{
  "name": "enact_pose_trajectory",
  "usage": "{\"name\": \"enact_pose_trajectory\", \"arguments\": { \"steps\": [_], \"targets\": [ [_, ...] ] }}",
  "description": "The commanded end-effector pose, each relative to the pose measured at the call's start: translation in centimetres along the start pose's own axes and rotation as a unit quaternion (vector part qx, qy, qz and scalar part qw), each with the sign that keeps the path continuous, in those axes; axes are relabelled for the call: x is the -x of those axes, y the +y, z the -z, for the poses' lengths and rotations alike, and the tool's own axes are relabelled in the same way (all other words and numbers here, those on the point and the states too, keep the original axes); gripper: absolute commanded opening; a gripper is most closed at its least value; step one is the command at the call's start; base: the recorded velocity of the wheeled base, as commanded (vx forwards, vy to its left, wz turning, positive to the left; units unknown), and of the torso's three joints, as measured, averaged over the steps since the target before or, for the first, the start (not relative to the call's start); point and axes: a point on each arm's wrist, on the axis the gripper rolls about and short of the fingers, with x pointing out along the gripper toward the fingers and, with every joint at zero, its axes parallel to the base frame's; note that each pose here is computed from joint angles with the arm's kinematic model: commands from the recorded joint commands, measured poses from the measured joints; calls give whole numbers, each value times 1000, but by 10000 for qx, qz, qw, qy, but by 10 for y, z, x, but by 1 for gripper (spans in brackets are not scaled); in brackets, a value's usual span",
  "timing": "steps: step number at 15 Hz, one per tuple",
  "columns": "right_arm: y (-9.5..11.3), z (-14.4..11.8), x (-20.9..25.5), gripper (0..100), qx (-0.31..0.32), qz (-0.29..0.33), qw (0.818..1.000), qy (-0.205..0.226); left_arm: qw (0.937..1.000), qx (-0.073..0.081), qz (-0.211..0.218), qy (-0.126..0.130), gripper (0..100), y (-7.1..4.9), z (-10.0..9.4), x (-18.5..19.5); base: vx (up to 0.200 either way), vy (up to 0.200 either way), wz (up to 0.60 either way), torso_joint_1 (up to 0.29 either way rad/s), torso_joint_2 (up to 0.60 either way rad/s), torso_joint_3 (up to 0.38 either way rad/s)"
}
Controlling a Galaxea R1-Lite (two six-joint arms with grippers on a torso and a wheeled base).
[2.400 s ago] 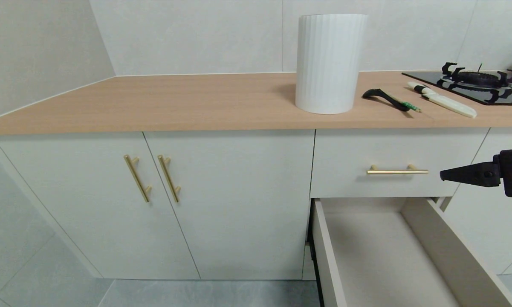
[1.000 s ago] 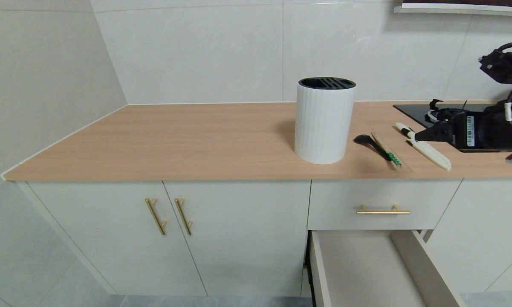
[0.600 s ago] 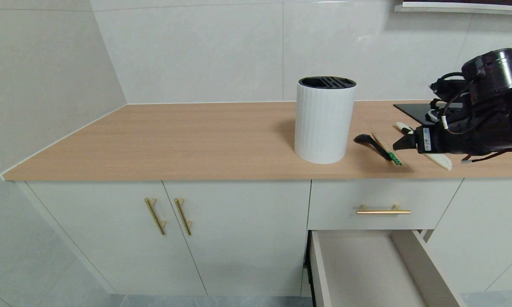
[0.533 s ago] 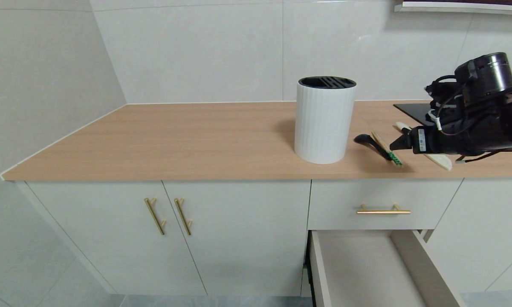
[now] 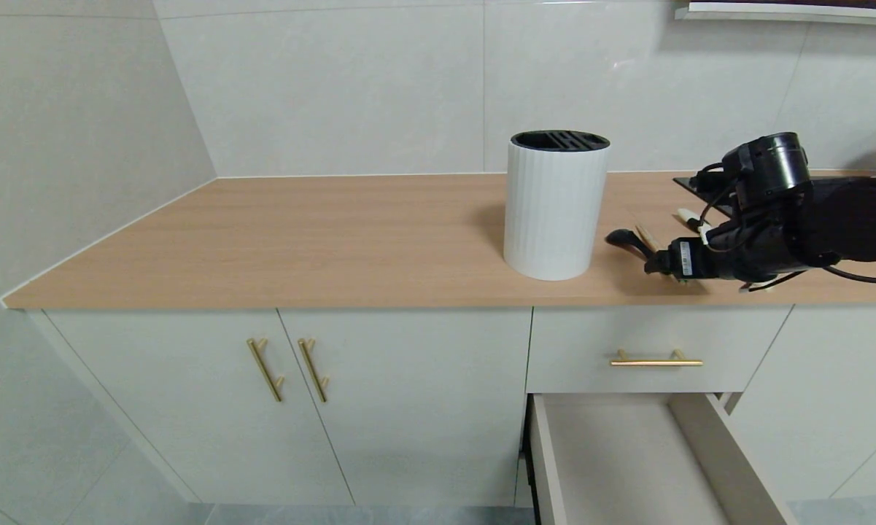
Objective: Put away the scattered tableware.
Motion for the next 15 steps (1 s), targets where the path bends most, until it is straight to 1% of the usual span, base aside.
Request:
{"name": "enact_pose_trajectory", "arguments": {
  "steps": [1,6,9,10,15],
  "targets": [
    [2,5,-11,100,23,22,9999,108,10000,-2,-3,2,100,0,0,0,0,0,0,0,0,0],
    [3,7,-20,100,24,57,9999,142,10000,5,-3,2,100,0,0,0,0,0,0,0,0,0],
    [5,7,-28,100,3,65,9999,80,10000,5,-3,2,100,0,0,0,0,0,0,0,0,0],
    [5,7,-28,0,1,64,10000,73,10000,-2,-3,2,100,0,0,0,0,0,0,0,0,0],
    [6,10,-32,0,6,71,9999,125,10000,5,-3,2,100,0,0,0,0,0,0,0,0,0]
  ]
}}
